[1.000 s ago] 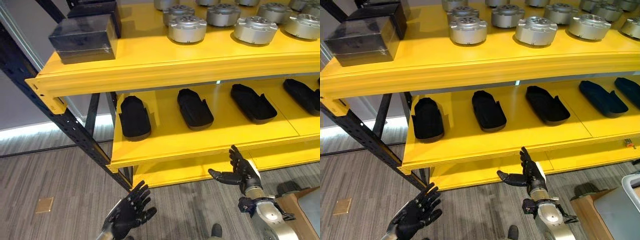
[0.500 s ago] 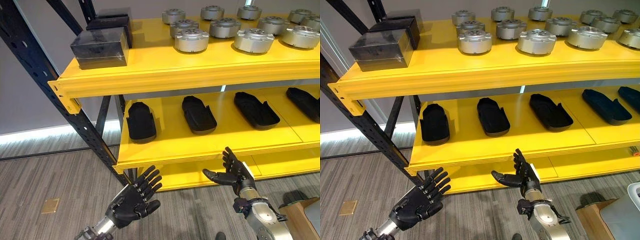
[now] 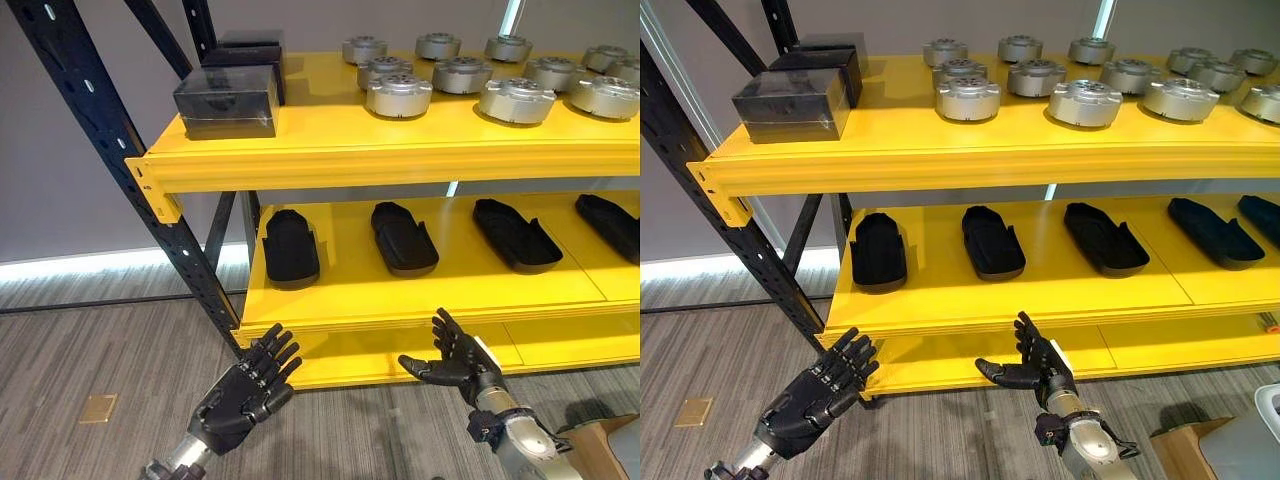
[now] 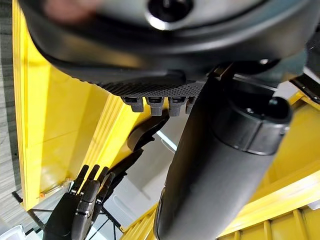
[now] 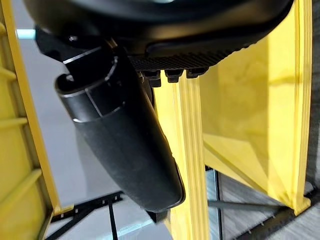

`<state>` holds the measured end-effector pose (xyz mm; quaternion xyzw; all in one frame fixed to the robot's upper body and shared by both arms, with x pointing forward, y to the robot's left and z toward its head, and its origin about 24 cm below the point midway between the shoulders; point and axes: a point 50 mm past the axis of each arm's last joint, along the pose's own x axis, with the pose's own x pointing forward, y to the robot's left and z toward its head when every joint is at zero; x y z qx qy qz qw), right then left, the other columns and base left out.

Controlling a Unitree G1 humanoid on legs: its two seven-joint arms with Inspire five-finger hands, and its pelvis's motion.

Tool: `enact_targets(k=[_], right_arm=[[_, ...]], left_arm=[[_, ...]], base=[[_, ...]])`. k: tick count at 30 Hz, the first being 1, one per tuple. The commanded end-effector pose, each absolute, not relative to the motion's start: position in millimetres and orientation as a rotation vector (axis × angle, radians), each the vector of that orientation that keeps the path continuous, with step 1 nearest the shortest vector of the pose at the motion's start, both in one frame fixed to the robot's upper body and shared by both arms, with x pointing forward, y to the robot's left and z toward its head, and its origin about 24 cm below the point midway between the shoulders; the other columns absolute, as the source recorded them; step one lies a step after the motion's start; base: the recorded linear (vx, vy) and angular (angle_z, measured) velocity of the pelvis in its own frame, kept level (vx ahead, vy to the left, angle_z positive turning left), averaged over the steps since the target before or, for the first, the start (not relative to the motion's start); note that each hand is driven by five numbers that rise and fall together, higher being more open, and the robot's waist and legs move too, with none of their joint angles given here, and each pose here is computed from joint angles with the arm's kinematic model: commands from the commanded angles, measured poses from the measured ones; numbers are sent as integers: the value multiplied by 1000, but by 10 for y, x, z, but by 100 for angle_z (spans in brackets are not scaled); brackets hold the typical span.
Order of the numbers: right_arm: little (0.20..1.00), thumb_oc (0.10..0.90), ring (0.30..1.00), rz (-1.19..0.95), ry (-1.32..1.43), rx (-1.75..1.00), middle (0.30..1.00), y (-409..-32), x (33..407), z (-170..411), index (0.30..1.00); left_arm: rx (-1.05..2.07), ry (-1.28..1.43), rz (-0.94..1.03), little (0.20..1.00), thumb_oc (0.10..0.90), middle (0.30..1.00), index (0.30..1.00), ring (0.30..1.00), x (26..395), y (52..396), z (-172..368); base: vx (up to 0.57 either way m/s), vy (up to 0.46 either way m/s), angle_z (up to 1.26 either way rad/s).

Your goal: Move parts from the plastic box to the shelf.

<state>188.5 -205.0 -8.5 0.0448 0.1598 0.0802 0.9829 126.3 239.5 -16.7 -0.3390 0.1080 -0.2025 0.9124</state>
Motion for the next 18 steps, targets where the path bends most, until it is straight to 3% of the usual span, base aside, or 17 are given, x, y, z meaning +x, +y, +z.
enact_targets(k=[1, 18], right_arm=[[1000, 900, 1000, 249, -3, 82, 1000, -2076, 2163, 525, 1000], [1000, 900, 1000, 245, -13, 71, 1000, -2129, 2120, 543, 1000]], left_arm=[[-629, -6, -561, 1000, 900, 1000, 1000, 1000, 1534, 2446, 297], [-602, -27, -537, 1000, 900, 1000, 1000, 1000, 1530, 2503, 359]], base=[[38, -8, 2], [5, -4, 1]])
